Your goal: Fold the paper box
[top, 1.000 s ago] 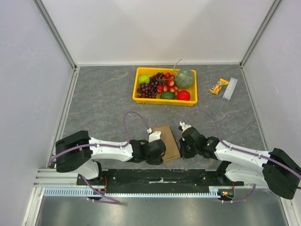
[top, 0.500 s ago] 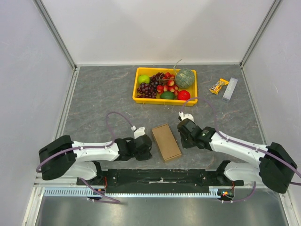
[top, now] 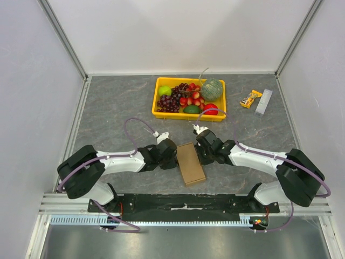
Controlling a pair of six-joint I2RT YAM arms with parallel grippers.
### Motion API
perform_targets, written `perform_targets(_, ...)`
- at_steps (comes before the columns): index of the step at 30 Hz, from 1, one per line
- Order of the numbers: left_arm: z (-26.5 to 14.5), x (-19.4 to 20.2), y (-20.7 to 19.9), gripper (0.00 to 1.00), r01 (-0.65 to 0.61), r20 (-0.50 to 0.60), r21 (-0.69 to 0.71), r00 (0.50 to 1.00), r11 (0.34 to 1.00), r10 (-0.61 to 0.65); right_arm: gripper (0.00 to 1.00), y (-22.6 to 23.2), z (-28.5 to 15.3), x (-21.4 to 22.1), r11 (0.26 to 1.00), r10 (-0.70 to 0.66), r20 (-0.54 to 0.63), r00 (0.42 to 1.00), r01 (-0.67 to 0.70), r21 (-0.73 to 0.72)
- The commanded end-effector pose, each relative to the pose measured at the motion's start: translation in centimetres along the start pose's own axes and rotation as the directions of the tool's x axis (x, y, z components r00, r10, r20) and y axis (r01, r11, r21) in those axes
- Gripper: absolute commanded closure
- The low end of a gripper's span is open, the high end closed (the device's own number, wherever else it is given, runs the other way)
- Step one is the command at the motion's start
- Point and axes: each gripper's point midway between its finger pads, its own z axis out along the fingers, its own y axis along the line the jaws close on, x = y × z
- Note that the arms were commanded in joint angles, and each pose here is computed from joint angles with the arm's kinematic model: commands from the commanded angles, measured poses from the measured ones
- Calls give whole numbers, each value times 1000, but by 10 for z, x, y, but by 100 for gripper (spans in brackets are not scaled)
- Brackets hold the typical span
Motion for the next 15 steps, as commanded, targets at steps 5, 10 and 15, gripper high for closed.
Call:
perform_targets(5, 16, 17, 28, 98, -109, -74, -80, 992, 991, 103, 98, 22, -5, -8, 992, 22, 40, 999, -17, -122)
perform_targets(10, 11, 3, 47, 98, -101, -60, -134, 994, 986, 94, 96, -13, -10, -20, 997, 71, 78, 994, -74, 37)
perform_targets(15, -10, -27, 63, 98, -99, -1, -176, 995, 979, 100, 95, -33, -9, -22, 988, 130, 66, 989, -135, 71)
